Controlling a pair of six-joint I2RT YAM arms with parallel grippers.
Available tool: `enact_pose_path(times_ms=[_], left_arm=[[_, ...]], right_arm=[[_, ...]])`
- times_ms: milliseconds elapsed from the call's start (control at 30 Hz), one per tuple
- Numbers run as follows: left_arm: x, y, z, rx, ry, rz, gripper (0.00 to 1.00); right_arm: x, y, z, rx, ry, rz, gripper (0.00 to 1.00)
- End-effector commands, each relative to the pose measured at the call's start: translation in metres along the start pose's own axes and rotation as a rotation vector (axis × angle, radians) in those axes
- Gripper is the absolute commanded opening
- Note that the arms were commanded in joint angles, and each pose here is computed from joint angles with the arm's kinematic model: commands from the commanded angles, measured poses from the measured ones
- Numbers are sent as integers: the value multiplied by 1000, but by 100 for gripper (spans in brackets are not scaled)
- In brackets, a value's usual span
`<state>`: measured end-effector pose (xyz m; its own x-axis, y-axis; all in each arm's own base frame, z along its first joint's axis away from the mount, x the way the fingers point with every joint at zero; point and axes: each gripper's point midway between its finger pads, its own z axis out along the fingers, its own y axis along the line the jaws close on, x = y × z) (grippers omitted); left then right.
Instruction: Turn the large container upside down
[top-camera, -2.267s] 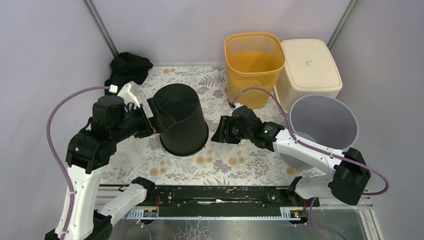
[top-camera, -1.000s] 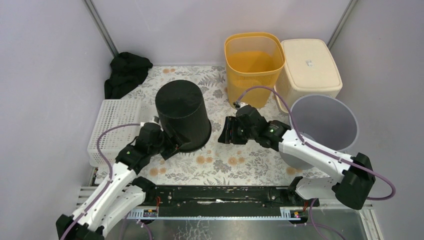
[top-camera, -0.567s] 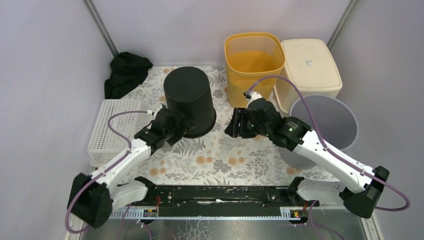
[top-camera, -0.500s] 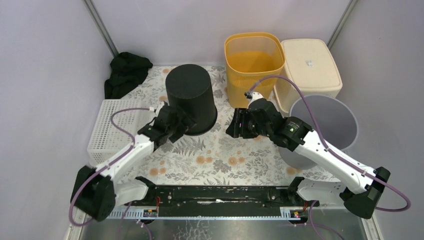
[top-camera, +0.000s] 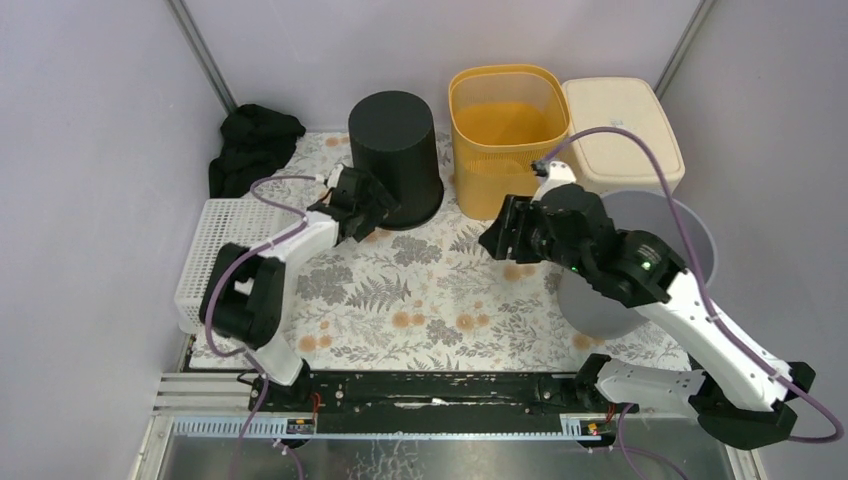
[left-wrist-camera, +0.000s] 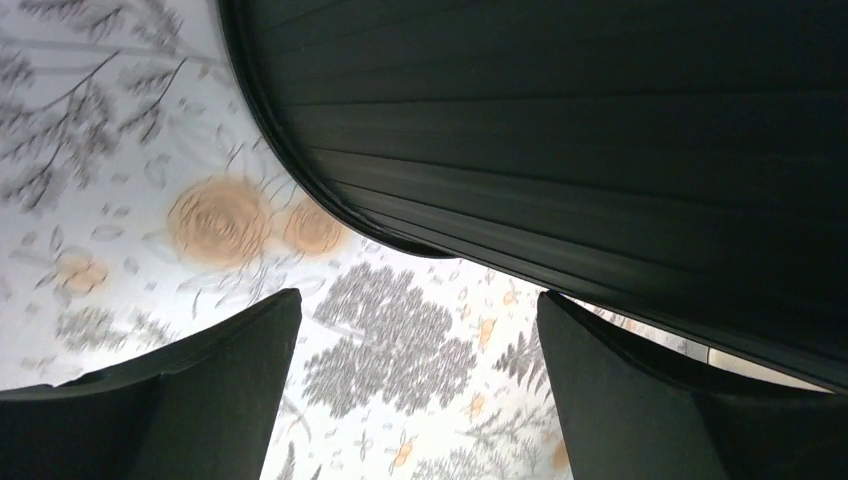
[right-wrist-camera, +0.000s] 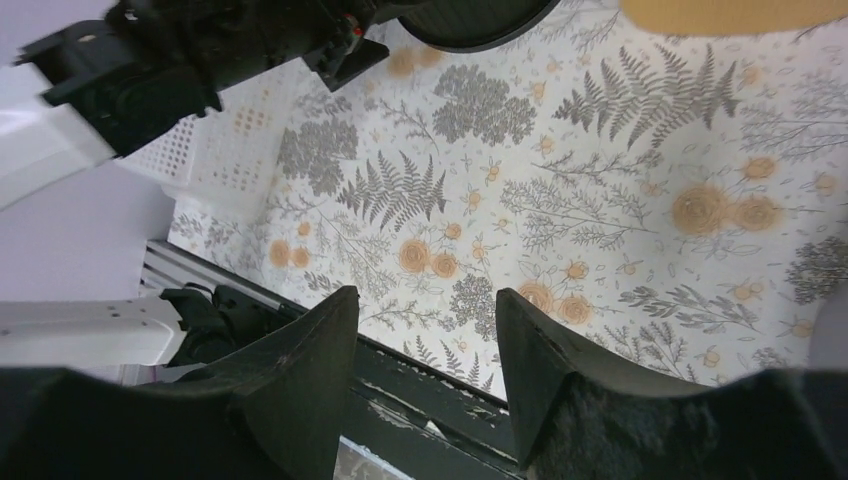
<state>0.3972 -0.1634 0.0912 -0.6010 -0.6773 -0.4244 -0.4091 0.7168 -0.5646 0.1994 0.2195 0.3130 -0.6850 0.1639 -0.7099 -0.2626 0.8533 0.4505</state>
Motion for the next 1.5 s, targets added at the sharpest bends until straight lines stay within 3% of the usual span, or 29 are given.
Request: enact_pose_path(times_ms=[0,333,700,867,1133,1467], left_arm=[[-33,-28,24,53,-80,12,95],[-66,-41,76,43,-102,3,94],[-97,-46,106,52,-120,12,94],[-107,-36,112,10,-121,48,94],[-99,-34,80,47,-83,45,97],[-76,-33,42,109,-41,10,100]], right_arm=[[-29,-17,-38,67,-117,-8,60],[-50,-70,-85,334,-220,-2,60],[-46,-112,-100,640,-154,-64,63],[-37,-120,-91,684,-127,-69,64],[-31,-140,-78,795,-105,-94,65],[-12,-155,-47,767,-57,-67,64]])
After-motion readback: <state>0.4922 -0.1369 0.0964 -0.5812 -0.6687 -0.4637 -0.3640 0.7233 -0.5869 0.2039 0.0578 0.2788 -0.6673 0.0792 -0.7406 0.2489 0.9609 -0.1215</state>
